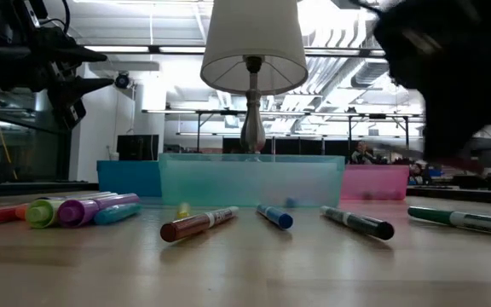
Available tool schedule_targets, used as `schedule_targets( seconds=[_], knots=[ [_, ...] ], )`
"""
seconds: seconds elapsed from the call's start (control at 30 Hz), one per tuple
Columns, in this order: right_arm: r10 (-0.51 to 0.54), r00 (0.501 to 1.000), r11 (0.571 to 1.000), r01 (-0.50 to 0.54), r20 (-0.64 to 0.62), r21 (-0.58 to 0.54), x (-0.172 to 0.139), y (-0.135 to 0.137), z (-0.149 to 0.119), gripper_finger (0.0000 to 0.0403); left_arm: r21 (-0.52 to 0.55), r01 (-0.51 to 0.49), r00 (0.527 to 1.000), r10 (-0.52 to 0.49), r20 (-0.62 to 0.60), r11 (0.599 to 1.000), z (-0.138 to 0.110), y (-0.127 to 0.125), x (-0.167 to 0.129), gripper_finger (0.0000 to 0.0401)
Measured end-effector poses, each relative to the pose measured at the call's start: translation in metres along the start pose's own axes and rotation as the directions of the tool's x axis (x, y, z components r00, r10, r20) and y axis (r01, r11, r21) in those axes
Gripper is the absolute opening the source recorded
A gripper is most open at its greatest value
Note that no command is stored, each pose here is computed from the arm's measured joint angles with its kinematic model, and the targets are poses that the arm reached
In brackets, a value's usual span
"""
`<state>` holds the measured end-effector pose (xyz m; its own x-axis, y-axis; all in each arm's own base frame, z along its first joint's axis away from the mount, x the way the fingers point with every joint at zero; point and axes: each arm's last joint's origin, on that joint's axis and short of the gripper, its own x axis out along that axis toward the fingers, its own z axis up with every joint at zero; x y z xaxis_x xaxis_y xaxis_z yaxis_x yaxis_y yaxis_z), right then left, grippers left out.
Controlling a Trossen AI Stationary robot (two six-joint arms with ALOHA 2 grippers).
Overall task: Pick & Place Markers
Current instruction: Put the dark red marker pen into the blue bin
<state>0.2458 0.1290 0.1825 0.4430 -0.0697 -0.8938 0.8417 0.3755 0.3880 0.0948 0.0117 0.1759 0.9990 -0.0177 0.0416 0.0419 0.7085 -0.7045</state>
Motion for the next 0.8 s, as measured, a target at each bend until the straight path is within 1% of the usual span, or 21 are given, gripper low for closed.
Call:
schedule_targets(
  seconds=[0.13, 0.3, 0.4, 0.53, 0.67, 0.8],
  knots=[
    [0.120, 0.989, 0.993, -0.118, 0.087, -0.027, -0.006, 0.011, 0.016, 0.0024, 0.005, 0.017, 1.000, -0.017, 0.019, 1.000, 0.002, -0.001, 0.000, 0.0156],
    [0.257, 0.947, 0.965, -0.241, 0.190, -0.104, -0.009, 0.026, 0.038, 0.0024, 0.011, 0.035, 0.998, -0.035, 0.060, 0.999, 0.005, -0.004, 0.002, 0.0156],
    [0.338, 0.909, 0.939, -0.308, 0.243, -0.154, -0.009, 0.036, 0.054, 0.0024, 0.012, 0.060, 0.994, -0.061, 0.085, 0.998, 0.008, -0.007, 0.004, 0.0156],
    [0.426, 0.846, 0.903, -0.376, 0.321, -0.207, -0.012, 0.046, 0.075, 0.0024, 0.025, 0.085, 0.986, -0.088, 0.143, 0.996, 0.014, -0.010, 0.006, 0.0156],
    [0.498, 0.781, 0.866, -0.427, 0.378, -0.260, -0.016, 0.053, 0.095, 0.0024, 0.058, 0.060, 0.982, -0.070, 0.176, 0.996, 0.016, -0.010, 0.011, 0.0156],
    [0.540, 0.736, 0.841, -0.445, 0.409, -0.309, -0.019, 0.055, 0.110, 0.0024, 0.096, 0.029, 0.980, -0.047, 0.193, 0.995, 0.019, -0.010, 0.016, 0.0156]
  ],
)
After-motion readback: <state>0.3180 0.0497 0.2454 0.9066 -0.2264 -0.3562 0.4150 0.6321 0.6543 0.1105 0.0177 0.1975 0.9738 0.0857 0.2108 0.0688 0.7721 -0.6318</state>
